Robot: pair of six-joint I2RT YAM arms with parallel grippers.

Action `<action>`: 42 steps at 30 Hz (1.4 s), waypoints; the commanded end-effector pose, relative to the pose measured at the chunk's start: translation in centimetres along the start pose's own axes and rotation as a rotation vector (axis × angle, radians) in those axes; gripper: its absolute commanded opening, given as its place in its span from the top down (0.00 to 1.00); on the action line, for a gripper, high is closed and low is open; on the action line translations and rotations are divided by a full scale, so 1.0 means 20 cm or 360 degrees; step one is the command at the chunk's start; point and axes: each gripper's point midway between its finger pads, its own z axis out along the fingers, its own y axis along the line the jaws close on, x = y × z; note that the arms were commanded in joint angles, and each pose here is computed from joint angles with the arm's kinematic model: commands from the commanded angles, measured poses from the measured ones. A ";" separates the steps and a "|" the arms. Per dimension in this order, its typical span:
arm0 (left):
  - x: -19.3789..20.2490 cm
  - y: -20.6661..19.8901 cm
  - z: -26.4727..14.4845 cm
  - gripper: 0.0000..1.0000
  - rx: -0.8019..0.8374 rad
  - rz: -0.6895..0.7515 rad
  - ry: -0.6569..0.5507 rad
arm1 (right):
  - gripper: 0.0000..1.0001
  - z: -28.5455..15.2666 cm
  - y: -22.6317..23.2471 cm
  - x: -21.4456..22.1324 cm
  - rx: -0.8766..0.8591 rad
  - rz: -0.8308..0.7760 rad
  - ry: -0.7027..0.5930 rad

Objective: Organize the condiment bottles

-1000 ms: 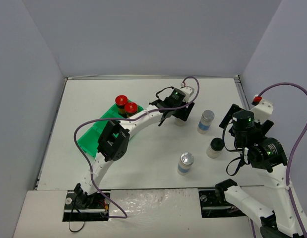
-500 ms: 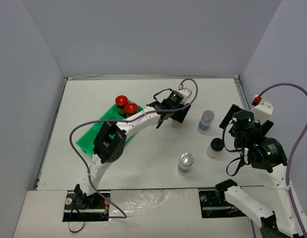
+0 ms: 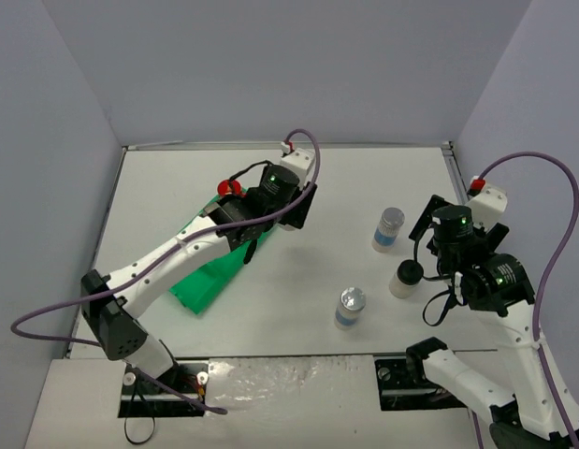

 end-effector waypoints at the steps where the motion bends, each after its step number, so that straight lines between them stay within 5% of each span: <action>1: -0.03 0.28 -0.21 1.00 -0.0358 -0.0134 -0.0082 | 0.00 0.05 0.06 -0.02 -0.0011 0.0024 -0.0020; 8: 0.16 0.68 -0.33 1.00 -0.0663 -0.0371 -0.0042 | 0.00 0.06 0.09 -0.02 -0.0034 0.0018 -0.0017; 15: 0.27 0.87 -0.38 1.00 -0.0717 -0.0461 -0.0023 | 0.00 0.08 0.11 0.00 -0.0049 0.0012 -0.0001; 42: 0.46 1.09 0.05 1.00 -0.0651 -0.0759 0.0068 | 0.00 0.09 0.14 0.00 -0.0086 0.0015 0.0006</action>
